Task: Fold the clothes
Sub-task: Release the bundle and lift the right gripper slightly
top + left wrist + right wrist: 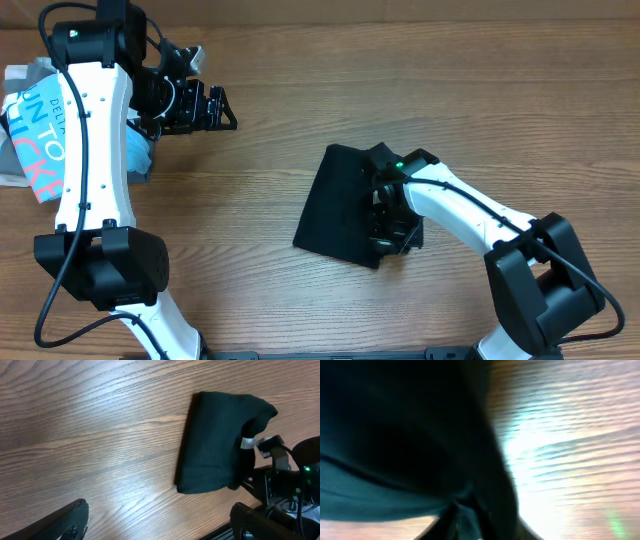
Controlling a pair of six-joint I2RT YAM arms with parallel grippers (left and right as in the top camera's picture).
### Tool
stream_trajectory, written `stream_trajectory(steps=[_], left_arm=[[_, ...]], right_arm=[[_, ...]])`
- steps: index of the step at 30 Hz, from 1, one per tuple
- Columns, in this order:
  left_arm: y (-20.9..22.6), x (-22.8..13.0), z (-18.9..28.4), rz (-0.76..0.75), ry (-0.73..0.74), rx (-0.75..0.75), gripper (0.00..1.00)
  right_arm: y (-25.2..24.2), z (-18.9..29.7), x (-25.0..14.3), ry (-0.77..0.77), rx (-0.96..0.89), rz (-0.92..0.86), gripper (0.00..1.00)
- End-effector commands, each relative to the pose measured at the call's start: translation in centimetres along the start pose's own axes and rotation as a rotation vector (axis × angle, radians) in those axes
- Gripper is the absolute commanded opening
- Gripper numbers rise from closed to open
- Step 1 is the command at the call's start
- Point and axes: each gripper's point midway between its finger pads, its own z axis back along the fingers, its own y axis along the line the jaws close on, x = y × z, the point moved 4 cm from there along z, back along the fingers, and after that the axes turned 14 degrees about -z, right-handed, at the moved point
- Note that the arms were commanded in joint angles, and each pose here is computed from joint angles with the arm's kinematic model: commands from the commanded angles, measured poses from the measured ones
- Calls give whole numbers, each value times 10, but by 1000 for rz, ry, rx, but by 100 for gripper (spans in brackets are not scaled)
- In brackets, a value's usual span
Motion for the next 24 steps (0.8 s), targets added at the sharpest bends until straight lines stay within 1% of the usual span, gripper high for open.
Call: stream_trajectory(steps=[1, 2, 4, 7, 11, 12, 13, 15, 16, 17, 19, 20, 22, 24], left_arm=[[1, 0, -4, 13, 13, -4, 93], [1, 0, -4, 13, 13, -4, 93], [1, 0, -4, 13, 13, -4, 93], [1, 0, -4, 13, 12, -3, 93], [1, 0, -4, 12, 12, -3, 93], [1, 0, -4, 12, 12, -3, 93], [2, 0, -4, 12, 11, -3, 93], [2, 1, -4, 11, 9, -1, 93], [2, 1, -4, 10, 8, -1, 93], [2, 1, -4, 10, 8, -1, 93], [2, 1, -4, 10, 8, -1, 93], [2, 1, -4, 10, 7, -1, 93], [2, 2, -4, 9, 5, 0, 93], [2, 2, -4, 9, 5, 0, 93]], right_arm=[[-8, 1, 9, -44, -41, -11, 65], [-11, 3, 10, -53, -56, -16, 73], [-20, 12, 15, -86, -114, -39, 77], [-29, 33, 25, -147, -158, -90, 77], [-24, 78, 37, -238, -60, -103, 77], [-21, 89, 41, -268, -21, -94, 74], [-16, 103, 43, -295, 31, -74, 68], [1, 123, 40, -302, 160, 46, 54], [16, 134, 34, -279, 265, 159, 50], [24, 139, 30, -265, 319, 210, 48], [44, 149, 20, -222, 461, 335, 40], [49, 150, 18, -211, 495, 368, 40], [69, 153, 12, -172, 638, 479, 33], [81, 152, 11, -142, 712, 514, 19]])
